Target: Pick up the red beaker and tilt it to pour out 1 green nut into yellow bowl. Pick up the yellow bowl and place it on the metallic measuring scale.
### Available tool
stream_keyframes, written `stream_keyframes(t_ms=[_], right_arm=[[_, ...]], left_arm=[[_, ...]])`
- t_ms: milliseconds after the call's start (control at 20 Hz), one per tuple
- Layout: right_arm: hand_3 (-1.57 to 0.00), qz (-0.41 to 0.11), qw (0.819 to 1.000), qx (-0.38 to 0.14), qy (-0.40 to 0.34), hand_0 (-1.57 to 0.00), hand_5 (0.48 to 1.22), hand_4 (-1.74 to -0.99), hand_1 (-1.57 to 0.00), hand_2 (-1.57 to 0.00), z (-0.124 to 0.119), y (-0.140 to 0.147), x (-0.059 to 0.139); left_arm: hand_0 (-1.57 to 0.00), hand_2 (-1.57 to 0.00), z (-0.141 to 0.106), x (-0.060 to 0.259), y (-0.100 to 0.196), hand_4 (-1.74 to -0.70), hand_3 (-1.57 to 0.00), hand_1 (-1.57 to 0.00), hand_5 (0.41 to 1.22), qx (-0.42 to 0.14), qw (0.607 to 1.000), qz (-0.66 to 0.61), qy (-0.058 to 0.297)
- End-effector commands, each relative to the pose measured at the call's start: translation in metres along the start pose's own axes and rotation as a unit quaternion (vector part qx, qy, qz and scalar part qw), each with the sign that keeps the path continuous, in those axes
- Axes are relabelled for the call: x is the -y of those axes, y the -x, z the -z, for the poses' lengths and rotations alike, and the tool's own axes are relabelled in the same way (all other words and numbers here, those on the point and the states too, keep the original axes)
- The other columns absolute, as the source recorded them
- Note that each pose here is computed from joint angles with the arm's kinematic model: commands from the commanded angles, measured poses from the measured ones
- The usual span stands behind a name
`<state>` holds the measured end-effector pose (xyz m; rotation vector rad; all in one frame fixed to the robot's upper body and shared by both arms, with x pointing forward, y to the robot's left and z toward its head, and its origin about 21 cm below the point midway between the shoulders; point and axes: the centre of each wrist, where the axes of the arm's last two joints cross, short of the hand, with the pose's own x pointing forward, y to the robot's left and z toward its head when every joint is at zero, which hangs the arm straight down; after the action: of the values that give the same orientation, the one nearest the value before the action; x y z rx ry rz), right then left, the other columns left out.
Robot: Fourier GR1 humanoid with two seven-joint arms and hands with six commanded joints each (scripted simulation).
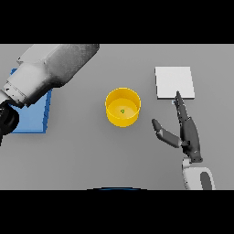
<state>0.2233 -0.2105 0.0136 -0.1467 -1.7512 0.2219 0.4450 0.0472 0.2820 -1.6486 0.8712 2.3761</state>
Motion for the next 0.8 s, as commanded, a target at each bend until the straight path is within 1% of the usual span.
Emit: stream_keyframes(t_ms=[0,50,100,150,200,250,300,350,400,450,550,650,700,750], right_arm=[[0.00,0.004,1.000,-0.003,-0.002,0.00,0.554,-1.117,0.00,0.00,0.002,-0.001,-0.002],[0.00,0.013,1.000,-0.002,-0.007,0.00,0.559,-1.105,0.00,0.00,0.001,0.001,-0.003],[0.00,0.007,1.000,-0.001,-0.009,0.00,0.563,-1.104,0.00,0.00,0.002,0.001,-0.001],[0.00,0.008,1.000,0.005,-0.015,0.00,0.572,-1.102,0.00,0.00,0.001,0.002,-0.002],[0.00,0.004,1.000,0.004,-0.019,0.00,0.576,-1.104,0.00,0.00,0.003,0.001,-0.003],[0.00,0.005,1.000,0.003,-0.017,0.00,0.578,-1.105,0.00,0.00,0.004,0.001,0.000],[0.00,0.005,1.000,0.001,-0.018,0.00,0.578,-1.114,0.00,0.00,0.005,0.001,0.000],[0.00,0.010,1.000,0.001,-0.020,0.00,0.582,-1.116,0.00,0.00,0.007,-0.001,-0.001],[0.00,0.001,1.000,0.006,-0.021,0.00,0.588,-1.121,0.00,0.00,0.006,0.001,0.000],[0.00,0.000,1.000,0.006,-0.021,0.00,0.595,-1.118,0.00,0.00,0.006,0.001,-0.001],[0.00,-0.009,1.000,0.000,-0.024,0.00,0.606,-1.127,0.00,0.00,0.009,0.002,0.000],[0.00,-0.013,0.999,0.007,-0.030,0.00,0.621,-1.132,0.00,0.00,0.008,0.003,-0.002],[0.00,-0.014,0.999,0.009,-0.030,0.00,0.626,-1.138,0.00,0.00,0.008,0.001,-0.001],[0.00,-0.016,0.999,0.003,-0.032,0.00,0.628,-1.142,0.00,0.00,0.008,0.003,0.003]], left_arm=[[-1.57,-1.57,-0.004,0.002,0.018,-1.72,-1.57,-1.57,1.221,-0.032,0.999,-0.033,0.002],[-1.57,-1.57,-0.009,0.004,0.036,-1.73,-1.57,-1.57,1.221,-0.059,0.995,-0.076,0.013],[-1.57,-1.57,-0.015,0.013,0.052,-1.73,-1.57,-1.57,1.221,-0.089,0.987,-0.132,0.025],[-1.57,-1.57,-0.025,0.027,0.072,-1.73,-1.52,-1.57,1.221,-0.120,0.968,-0.216,0.036],[-1.57,-1.57,-0.036,0.042,0.088,-1.73,-1.51,-1.57,1.221,-0.146,0.946,-0.287,0.034],[-1.57,-1.57,-0.049,0.064,0.103,-1.73,-1.51,-1.57,1.221,-0.177,0.915,-0.360,0.038],[-1.57,-1.57,-0.059,0.085,0.110,-1.74,-1.51,-1.57,1.221,-0.194,0.880,-0.431,0.038],[-1.57,-1.57,-0.071,0.107,0.117,-1.74,-1.52,-1.57,1.221,-0.206,0.844,-0.494,0.029],[-1.57,-1.57,-0.078,0.128,0.116,-1.74,-1.53,-1.57,1.221,-0.222,0.814,-0.536,0.027],[-1.57,-1.57,-0.088,0.152,0.114,-1.74,-1.54,-1.57,1.221,-0.243,0.776,-0.582,0.020],[-1.57,-1.57,-0.102,0.190,0.102,-1.74,-1.55,-1.57,1.221,-0.279,0.716,-0.640,0.016],[-1.57,-1.57,-0.103,0.224,0.071,-1.74,-1.56,-1.57,1.221,-0.335,0.658,-0.672,0.049],[-1.57,-1.57,-0.106,0.236,0.060,-1.74,-1.56,-1.57,1.221,-0.359,0.640,-0.677,0.053],[-1.57,-1.57,-0.109,0.250,0.046,-1.74,-1.56,-1.57,1.221,-0.374,0.609,-0.698,0.043]])
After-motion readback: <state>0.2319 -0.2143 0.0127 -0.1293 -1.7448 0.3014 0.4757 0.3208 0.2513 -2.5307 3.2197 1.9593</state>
